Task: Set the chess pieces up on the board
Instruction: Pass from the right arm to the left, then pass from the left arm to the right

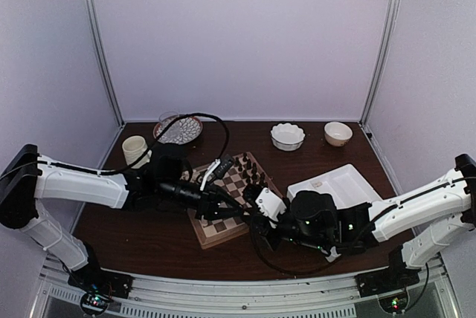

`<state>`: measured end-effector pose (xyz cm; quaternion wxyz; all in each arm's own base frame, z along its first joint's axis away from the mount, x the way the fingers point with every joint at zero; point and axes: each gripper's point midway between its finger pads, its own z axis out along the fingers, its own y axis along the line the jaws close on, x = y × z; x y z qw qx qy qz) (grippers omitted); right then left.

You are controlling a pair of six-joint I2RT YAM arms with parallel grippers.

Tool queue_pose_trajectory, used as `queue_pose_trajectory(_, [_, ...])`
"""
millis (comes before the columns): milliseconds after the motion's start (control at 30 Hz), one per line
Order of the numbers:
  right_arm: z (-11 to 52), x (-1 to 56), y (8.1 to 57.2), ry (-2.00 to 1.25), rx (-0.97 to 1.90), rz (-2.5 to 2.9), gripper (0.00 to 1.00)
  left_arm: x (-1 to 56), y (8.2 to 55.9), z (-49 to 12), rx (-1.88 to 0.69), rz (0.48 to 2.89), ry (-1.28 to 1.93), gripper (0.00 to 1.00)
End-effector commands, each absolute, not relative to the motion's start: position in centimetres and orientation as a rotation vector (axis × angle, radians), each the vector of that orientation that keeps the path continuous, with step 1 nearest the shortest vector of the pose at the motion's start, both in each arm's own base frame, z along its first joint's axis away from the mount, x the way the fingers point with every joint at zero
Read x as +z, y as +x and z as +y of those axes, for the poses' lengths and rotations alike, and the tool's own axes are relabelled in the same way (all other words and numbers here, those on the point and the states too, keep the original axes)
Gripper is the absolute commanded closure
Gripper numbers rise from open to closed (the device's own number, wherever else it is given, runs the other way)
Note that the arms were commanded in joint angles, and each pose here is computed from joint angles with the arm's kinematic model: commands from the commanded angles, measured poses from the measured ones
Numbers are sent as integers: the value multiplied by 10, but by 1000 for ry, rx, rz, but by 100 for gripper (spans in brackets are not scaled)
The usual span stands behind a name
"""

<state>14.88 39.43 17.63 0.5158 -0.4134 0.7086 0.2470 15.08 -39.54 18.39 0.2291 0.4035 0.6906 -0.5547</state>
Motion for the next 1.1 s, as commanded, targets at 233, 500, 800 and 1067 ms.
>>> queue_pose_trajectory(233, [397, 191, 151, -948, 606, 1673, 79, 195, 149, -401, -1540, 1850, 1152, 97])
queue_pose_trajectory(500, [379, 193, 143, -893, 680, 1663, 51, 199, 149, -398, -1522, 1836, 1148, 99])
queue_pose_trajectory(800, [372, 195, 126, -800, 911, 1689, 49, 216, 143, -391, -1539, 1744, 1138, 100])
queue_pose_trajectory(1067, [381, 215, 112, -693, 1167, 1618, 49, 237, 139, -379, -1548, 1606, 1084, 100])
